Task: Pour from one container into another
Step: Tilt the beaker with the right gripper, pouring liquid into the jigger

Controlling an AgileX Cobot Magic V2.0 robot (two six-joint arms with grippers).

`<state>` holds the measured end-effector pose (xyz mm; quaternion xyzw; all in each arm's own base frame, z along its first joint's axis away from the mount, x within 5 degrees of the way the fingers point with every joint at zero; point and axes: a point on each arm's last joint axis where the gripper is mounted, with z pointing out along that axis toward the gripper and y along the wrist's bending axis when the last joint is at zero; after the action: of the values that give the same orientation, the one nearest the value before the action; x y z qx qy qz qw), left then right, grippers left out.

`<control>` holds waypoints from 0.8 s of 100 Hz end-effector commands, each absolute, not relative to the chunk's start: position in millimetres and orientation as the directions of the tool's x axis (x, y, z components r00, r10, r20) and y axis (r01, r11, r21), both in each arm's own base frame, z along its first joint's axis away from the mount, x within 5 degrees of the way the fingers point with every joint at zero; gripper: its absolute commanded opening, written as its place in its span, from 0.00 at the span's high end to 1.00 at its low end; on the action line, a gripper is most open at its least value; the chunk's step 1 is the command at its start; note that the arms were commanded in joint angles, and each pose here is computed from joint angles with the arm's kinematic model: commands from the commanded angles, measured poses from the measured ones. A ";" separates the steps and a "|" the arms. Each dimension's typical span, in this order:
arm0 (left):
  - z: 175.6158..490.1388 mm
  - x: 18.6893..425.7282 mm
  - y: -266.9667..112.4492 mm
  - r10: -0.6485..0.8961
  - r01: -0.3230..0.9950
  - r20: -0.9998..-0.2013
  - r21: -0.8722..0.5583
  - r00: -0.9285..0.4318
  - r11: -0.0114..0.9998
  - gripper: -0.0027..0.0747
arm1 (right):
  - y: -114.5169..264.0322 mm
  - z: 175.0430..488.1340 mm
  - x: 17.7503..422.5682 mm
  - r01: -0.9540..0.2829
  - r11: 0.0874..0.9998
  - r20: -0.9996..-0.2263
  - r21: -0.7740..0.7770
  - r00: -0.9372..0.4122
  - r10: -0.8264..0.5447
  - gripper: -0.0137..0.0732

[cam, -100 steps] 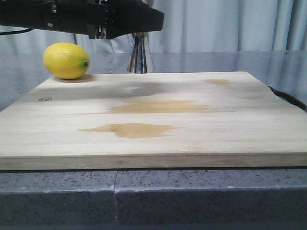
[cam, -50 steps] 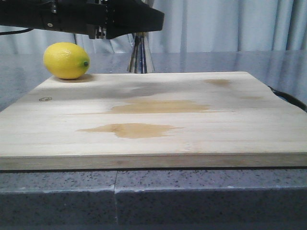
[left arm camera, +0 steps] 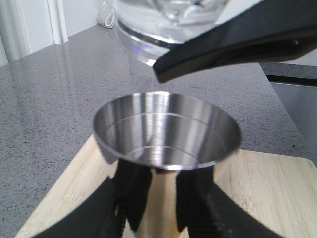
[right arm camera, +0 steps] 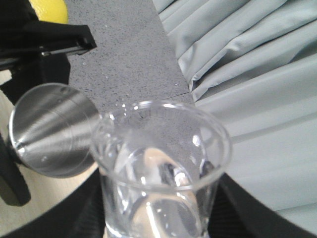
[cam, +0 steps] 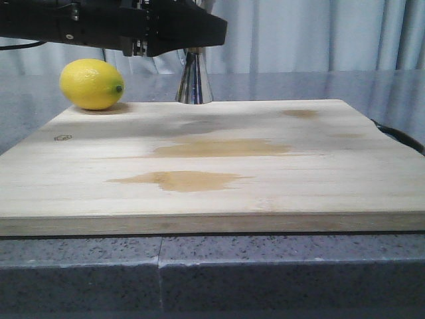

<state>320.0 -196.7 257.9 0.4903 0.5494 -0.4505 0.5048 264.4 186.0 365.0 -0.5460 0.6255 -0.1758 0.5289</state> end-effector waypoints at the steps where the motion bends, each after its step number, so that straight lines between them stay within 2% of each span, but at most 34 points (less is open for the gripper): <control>1: 294.6 311.0 -198.6 -0.073 0.997 -0.997 0.032 0.037 0.072 0.71 | 185.1 390.4 260.3 -0.413 0.324 -0.448 -0.851 0.250 -0.859 0.53; 19: 294.6 311.0 -198.6 -0.073 0.997 -0.997 0.032 0.037 0.072 0.71 | 184.2 391.9 261.2 -0.379 0.280 -0.394 -0.882 0.270 -0.878 0.53; 80: 294.6 311.0 -198.6 -0.073 0.997 -0.997 0.032 0.037 0.072 0.71 | 186.7 396.9 261.4 -0.307 0.203 -0.307 -0.930 0.344 -0.887 0.53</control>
<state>320.0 -196.7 257.9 0.4903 0.5494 -0.4505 0.5048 267.1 187.3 371.7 -0.5835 0.5567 -0.2371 0.5417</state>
